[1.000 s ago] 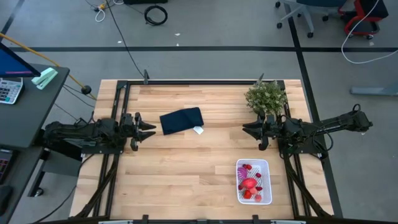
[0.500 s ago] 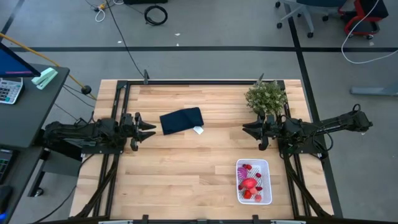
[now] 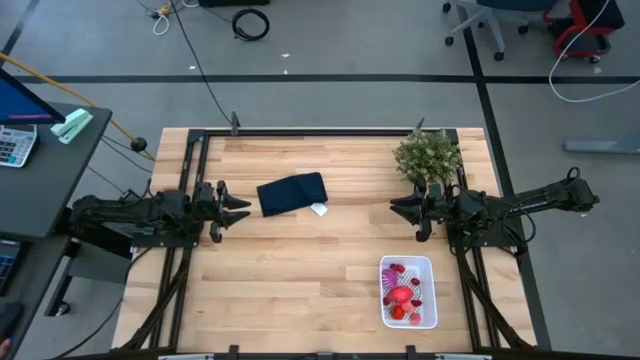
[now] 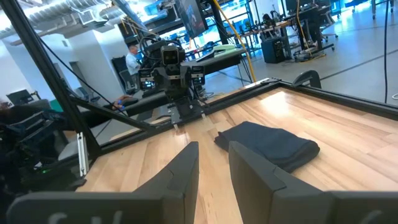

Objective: Pick and placing Produce into tupperware
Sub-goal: Return to Home Position

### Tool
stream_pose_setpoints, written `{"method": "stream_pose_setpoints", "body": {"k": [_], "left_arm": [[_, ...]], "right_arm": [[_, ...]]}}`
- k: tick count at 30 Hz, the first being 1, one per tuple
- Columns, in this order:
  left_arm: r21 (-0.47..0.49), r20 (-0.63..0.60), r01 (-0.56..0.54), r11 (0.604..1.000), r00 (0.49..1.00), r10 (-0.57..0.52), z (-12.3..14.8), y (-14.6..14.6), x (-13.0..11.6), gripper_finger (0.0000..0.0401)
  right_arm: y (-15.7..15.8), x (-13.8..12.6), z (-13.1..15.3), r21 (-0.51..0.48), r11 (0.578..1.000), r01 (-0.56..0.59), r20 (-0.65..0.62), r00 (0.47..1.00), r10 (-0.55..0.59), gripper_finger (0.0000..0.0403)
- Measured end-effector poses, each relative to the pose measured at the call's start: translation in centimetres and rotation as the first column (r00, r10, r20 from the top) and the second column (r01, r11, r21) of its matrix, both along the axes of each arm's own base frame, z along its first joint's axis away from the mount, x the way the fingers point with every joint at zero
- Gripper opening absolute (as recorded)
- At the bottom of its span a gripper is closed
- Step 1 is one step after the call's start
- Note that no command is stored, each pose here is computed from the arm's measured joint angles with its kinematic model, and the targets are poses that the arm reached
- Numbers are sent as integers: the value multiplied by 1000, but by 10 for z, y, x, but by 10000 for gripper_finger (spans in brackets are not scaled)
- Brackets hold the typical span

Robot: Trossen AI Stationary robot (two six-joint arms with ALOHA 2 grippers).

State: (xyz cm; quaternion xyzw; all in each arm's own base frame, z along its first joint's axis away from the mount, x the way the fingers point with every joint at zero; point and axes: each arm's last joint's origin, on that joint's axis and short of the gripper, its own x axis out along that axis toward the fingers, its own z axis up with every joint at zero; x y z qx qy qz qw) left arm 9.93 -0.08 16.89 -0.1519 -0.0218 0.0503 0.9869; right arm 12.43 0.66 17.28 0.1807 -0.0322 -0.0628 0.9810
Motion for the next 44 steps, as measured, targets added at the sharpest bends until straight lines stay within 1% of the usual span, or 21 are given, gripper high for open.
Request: {"method": "stream_pose_setpoints", "body": {"k": [8, 22, 34, 44], "left_arm": [[0, 0, 0, 1000, 1000, 0, 0, 0, 0, 157], [0, 0, 0, 1000, 1000, 0, 0, 0, 0, 144], [0, 0, 0, 1000, 1000, 0, 0, 0, 0, 157], [0, 0, 0, 1000, 1000, 0, 0, 0, 0, 149]], "right_arm": [[0, 0, 0, 0, 1000, 0, 0, 1000, 0, 96], [0, 0, 0, 0, 1000, 0, 0, 1000, 0, 96], [0, 0, 0, 0, 1000, 0, 1, 1000, 0, 96], [0, 0, 0, 0, 1000, 0, 0, 1000, 0, 96]]}}
